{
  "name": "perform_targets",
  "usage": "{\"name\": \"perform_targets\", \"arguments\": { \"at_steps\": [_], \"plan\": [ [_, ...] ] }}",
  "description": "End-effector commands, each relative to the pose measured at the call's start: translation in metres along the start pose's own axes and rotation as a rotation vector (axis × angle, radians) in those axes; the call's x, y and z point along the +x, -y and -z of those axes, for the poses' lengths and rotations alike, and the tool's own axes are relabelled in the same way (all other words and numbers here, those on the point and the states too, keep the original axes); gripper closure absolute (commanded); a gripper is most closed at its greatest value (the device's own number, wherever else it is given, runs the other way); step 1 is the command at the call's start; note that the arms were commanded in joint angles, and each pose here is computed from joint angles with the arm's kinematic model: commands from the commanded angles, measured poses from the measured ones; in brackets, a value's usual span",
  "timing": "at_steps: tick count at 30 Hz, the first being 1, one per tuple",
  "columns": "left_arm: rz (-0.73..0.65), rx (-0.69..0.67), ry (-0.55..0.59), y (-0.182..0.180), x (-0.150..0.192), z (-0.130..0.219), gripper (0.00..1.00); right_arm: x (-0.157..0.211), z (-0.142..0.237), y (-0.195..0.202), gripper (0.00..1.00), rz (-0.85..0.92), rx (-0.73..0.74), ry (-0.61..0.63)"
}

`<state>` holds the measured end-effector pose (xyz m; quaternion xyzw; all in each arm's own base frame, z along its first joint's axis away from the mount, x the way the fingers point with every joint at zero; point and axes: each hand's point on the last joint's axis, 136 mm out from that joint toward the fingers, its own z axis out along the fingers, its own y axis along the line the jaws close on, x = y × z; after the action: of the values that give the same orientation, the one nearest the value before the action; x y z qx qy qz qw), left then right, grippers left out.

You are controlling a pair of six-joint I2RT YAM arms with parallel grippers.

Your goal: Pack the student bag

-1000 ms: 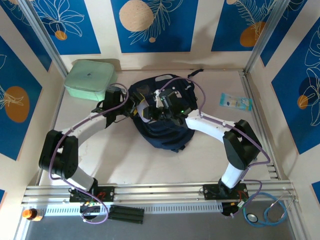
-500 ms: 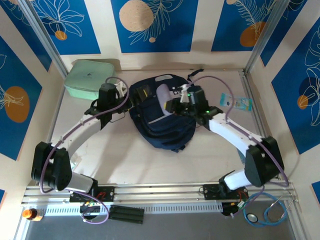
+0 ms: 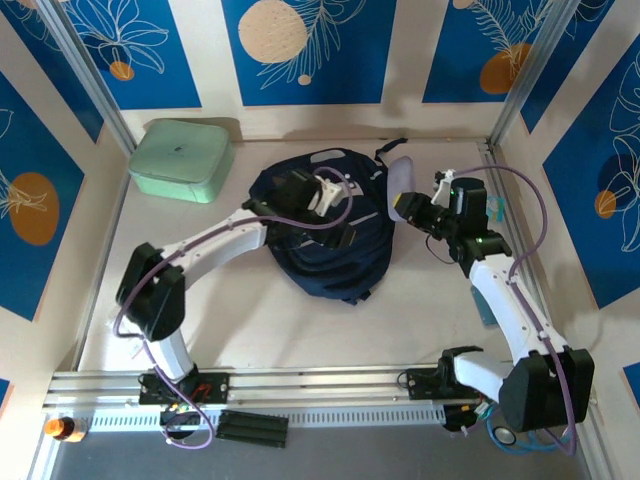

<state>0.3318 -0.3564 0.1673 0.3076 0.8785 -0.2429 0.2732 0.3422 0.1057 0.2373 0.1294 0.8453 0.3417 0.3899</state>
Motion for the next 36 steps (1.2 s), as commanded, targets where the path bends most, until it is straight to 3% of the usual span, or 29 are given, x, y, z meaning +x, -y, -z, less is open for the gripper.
{"name": "perform_targets", "arguments": {
  "at_steps": [1,10,15,21,24,29,36],
  "plan": [
    [-0.207,-0.07,-0.132,0.003,0.013,-0.007,0.11,0.003,0.008,-0.002,0.72,-0.013,-0.025,-0.007],
    [-0.405,-0.153,-0.289,0.006,0.019,-0.034,0.29,-0.005,0.016,0.006,0.72,-0.053,-0.016,0.017],
    [-0.427,-0.161,-0.334,0.001,0.023,-0.045,0.39,-0.006,0.018,0.012,0.72,-0.074,-0.005,0.027],
    [-0.425,-0.213,-0.354,-0.009,0.022,-0.055,0.41,-0.01,0.02,0.021,0.72,-0.082,0.037,0.057],
    [-0.427,-0.238,-0.384,-0.015,0.026,-0.058,0.49,-0.012,0.022,0.022,0.72,-0.091,0.041,0.064],
    [-0.401,-0.295,-0.32,-0.017,0.004,-0.05,0.76,-0.013,0.022,0.027,0.72,-0.1,0.052,0.066],
    [-0.33,-0.398,-0.109,-0.02,-0.051,-0.004,0.98,-0.01,0.026,0.056,0.72,-0.13,0.194,0.089]
  ]
}}
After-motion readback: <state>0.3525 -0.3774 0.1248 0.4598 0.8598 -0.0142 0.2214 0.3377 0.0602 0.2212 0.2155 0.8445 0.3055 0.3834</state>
